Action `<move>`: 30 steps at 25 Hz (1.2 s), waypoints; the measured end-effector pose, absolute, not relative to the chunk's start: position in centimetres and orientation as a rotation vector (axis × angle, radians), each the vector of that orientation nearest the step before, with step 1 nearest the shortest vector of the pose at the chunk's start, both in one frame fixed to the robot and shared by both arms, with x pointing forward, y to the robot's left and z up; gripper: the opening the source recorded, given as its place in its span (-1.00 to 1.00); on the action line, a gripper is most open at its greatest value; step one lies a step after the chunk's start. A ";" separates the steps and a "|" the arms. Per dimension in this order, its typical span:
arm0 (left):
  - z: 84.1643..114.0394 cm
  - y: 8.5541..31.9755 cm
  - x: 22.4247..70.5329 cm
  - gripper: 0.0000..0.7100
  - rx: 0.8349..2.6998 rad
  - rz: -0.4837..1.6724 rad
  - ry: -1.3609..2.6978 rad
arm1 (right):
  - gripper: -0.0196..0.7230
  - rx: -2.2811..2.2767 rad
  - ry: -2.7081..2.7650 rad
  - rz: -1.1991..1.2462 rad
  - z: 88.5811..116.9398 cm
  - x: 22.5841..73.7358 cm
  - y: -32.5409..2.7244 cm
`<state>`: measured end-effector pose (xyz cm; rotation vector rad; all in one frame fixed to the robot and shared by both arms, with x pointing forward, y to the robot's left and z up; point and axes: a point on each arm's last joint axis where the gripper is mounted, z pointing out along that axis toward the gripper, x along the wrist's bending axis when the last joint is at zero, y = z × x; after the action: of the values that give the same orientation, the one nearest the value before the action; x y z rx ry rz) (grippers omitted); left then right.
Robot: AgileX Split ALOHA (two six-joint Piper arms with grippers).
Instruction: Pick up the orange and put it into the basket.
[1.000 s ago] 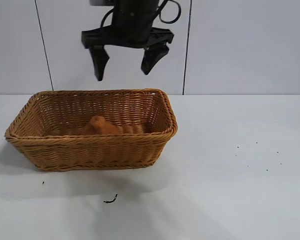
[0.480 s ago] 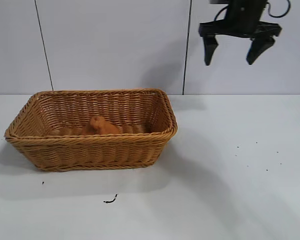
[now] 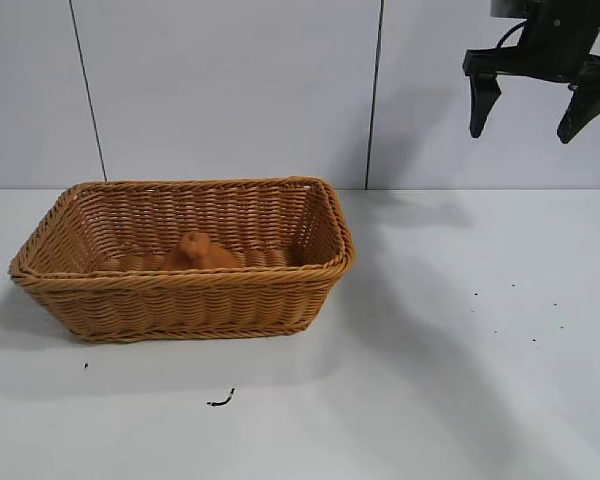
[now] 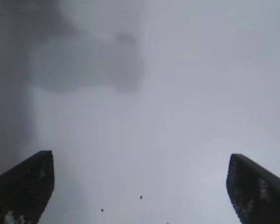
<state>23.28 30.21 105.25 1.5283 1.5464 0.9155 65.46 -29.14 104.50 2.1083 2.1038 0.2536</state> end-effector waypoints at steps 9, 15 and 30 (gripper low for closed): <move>105.3 30.2 23.3 0.88 1.528 0.916 1.546 | 0.92 2.085 2.131 0.257 108.4 50.9 -29.3; 105.3 30.2 23.3 0.88 1.528 0.916 1.546 | 0.92 2.034 2.080 0.347 108.9 41.2 -29.4; 105.3 30.2 23.3 0.88 1.528 0.916 1.546 | 0.92 1.603 1.718 0.839 105.1 26.5 -29.7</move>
<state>23.28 30.21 105.25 1.5283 1.5464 0.9155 26.54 -29.67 105.09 1.6032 1.7176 0.8389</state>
